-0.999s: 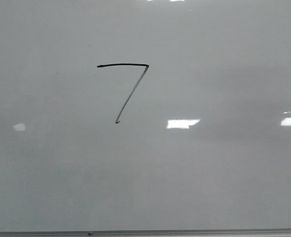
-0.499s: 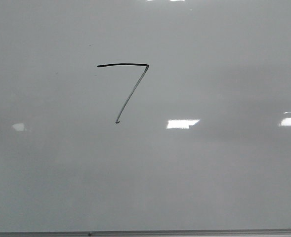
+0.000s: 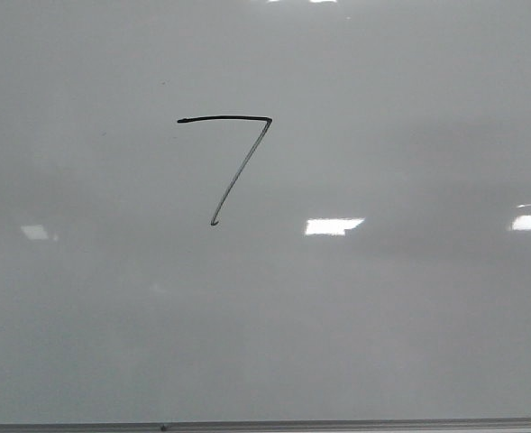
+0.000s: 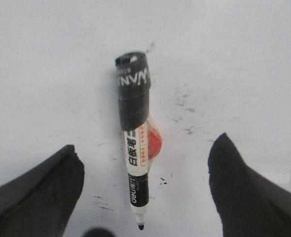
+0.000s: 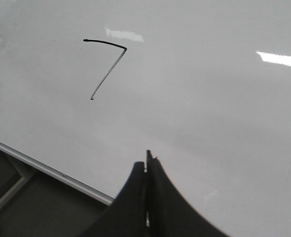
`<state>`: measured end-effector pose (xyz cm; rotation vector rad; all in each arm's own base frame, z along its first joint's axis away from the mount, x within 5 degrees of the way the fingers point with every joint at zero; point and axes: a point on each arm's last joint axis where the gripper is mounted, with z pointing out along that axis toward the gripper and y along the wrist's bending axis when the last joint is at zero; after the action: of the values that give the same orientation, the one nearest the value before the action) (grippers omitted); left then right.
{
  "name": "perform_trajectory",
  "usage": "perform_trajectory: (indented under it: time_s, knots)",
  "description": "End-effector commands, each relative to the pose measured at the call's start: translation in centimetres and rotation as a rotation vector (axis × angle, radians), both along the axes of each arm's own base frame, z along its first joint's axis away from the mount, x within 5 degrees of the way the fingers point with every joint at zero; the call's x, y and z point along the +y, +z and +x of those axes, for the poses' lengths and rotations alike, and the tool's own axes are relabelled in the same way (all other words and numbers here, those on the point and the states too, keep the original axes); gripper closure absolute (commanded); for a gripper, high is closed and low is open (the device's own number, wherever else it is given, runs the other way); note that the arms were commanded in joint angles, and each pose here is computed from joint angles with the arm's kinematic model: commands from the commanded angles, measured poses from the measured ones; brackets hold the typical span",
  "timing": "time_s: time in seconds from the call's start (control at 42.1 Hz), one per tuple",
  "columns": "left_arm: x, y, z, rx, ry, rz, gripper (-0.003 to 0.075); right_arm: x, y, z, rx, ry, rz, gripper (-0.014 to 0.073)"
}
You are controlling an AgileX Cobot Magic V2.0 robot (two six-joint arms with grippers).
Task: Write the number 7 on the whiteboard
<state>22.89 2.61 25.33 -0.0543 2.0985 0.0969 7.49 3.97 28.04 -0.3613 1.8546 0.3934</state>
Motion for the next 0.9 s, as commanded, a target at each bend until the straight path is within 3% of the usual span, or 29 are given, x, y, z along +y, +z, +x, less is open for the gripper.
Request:
perform_trajectory:
  time_s: [0.0,0.119,0.19,0.571,0.88]
  knots:
    - [-0.4,3.8,-2.4,-0.127,-0.004,-0.005,0.0207,-0.2,1.2,0.2,-0.053,-0.035,0.038,0.0664]
    - [-1.0,5.0,-5.7,-0.168,-0.025,-0.006,0.0227,-0.2,1.2,0.2,-0.053,-0.035,0.038,0.0664]
    - [-1.2,5.3,-7.6,-0.205,-0.031,-0.003,0.0287,-0.2,1.1,0.2,-0.053,-0.034,0.037,0.0664]
    - [-2.1,6.3,-13.8,-0.397,-0.048,0.022,0.0738,-0.2,1.1,0.2,-0.053,-0.034,0.037,0.0664]
    - [-2.2,6.5,-14.1,-0.414,-0.048,0.025,0.0741,-0.2,1.1,0.2,-0.053,-0.034,0.037,0.0664]
